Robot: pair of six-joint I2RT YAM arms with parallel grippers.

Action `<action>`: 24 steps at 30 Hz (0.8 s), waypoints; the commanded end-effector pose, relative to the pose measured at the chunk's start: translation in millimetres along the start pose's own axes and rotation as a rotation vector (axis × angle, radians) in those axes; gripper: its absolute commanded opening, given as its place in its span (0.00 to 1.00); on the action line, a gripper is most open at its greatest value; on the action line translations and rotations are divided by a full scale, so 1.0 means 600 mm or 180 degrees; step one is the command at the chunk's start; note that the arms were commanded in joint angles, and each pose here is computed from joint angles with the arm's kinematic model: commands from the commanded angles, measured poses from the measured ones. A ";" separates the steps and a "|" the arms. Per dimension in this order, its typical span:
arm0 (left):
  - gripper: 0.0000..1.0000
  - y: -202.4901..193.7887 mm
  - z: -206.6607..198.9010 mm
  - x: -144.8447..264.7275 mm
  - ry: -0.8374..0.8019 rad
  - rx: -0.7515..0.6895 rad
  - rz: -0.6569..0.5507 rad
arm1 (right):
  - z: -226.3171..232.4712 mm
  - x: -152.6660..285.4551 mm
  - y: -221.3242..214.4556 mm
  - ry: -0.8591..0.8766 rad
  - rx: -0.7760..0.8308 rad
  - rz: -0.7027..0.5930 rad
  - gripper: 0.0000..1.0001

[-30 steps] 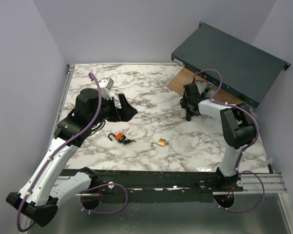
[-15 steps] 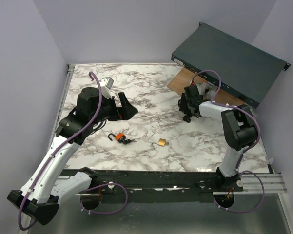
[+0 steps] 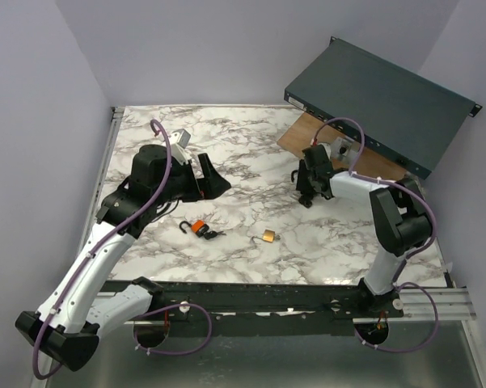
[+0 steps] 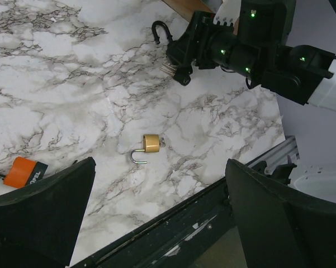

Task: Lock with the key
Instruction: Pick up the lock from the center of the board.

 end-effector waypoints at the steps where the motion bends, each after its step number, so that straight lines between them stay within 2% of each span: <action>1: 0.99 0.002 0.000 -0.010 -0.0072 0.0037 0.0066 | 0.063 0.068 -0.010 0.0427 0.0072 0.0065 0.22; 7: 0.98 0.015 -0.002 -0.012 -0.0154 -0.0071 0.0057 | 0.160 0.188 0.018 0.1185 0.0435 -0.0248 0.21; 14: 0.95 0.035 -0.016 -0.005 -0.0352 -0.0230 0.0081 | 0.226 0.339 0.050 0.2152 0.0824 -0.0572 0.21; 19: 0.87 0.050 -0.036 0.004 -0.0589 -0.0213 0.0180 | 0.261 0.445 0.060 0.2682 0.1113 -0.0821 0.21; 24: 0.76 0.047 -0.059 0.010 -0.0908 -0.0068 0.0336 | 0.286 0.518 0.054 0.3077 0.1363 -0.0831 0.20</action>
Point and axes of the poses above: each gripper's point midway between its finger pads, its own x axis back along the fingers, its own z axis along the line the jaws close on, y = z × x, the point moved 1 cm from there along x, back along the fingers, and after that the axes turned 8 degrees about -x, right-handed, at the moved point
